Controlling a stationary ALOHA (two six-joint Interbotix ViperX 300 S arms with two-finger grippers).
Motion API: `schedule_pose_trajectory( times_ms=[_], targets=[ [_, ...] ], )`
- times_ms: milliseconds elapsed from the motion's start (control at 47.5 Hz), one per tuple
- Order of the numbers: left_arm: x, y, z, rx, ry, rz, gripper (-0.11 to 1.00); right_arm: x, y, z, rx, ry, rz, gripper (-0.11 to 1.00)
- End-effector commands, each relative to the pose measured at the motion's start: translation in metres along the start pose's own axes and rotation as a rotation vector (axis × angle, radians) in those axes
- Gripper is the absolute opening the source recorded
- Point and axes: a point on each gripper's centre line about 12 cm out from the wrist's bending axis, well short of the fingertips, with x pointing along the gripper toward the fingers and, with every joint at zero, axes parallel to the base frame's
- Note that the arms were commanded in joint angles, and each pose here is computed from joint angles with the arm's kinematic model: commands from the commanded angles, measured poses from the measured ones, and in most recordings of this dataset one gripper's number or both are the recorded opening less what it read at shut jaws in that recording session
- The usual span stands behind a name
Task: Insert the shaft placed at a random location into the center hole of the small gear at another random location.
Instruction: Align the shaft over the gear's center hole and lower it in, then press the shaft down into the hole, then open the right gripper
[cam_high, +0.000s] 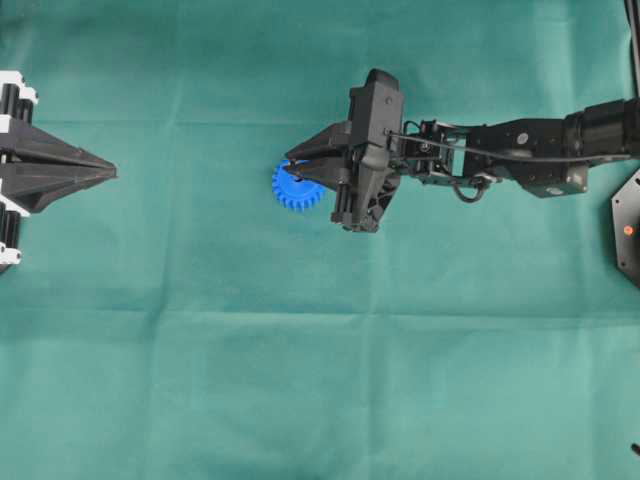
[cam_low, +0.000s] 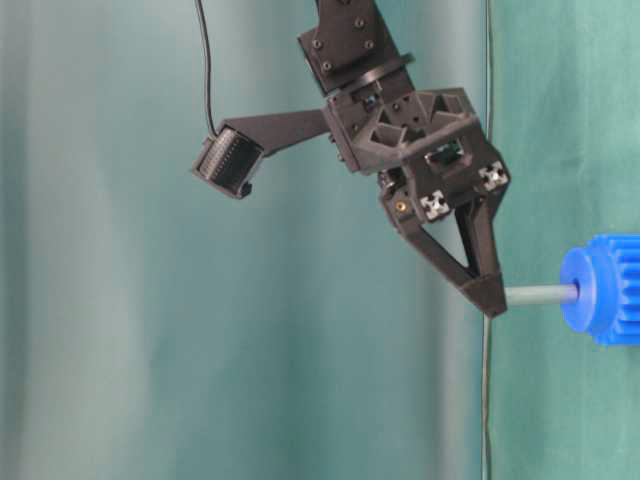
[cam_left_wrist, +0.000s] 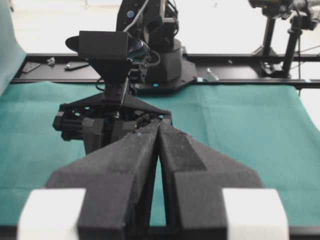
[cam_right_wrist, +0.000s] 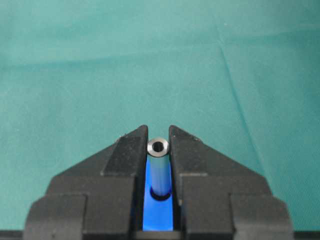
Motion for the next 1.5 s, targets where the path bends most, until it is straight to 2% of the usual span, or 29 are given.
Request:
schedule_pose_trajectory(
  times_ms=[0, 358, 1222, 1474],
  targets=[
    [0.003, 0.000, 0.008, 0.002, -0.021, 0.001, 0.00, -0.008, 0.001, 0.021, -0.015, -0.055, 0.003, 0.12],
    [0.003, 0.000, 0.007, 0.003, -0.018, 0.001, 0.00, -0.011, 0.002, 0.025, -0.020, -0.063, 0.006, 0.12],
    [0.003, 0.000, 0.007, 0.005, -0.018, 0.001, 0.00, 0.012, 0.001, -0.014, 0.002, 0.022, -0.002, 0.12],
    [0.003, 0.000, 0.007, 0.003, -0.018, 0.001, 0.00, 0.012, 0.000, -0.016, 0.002, 0.028, -0.003, 0.12]
  ],
)
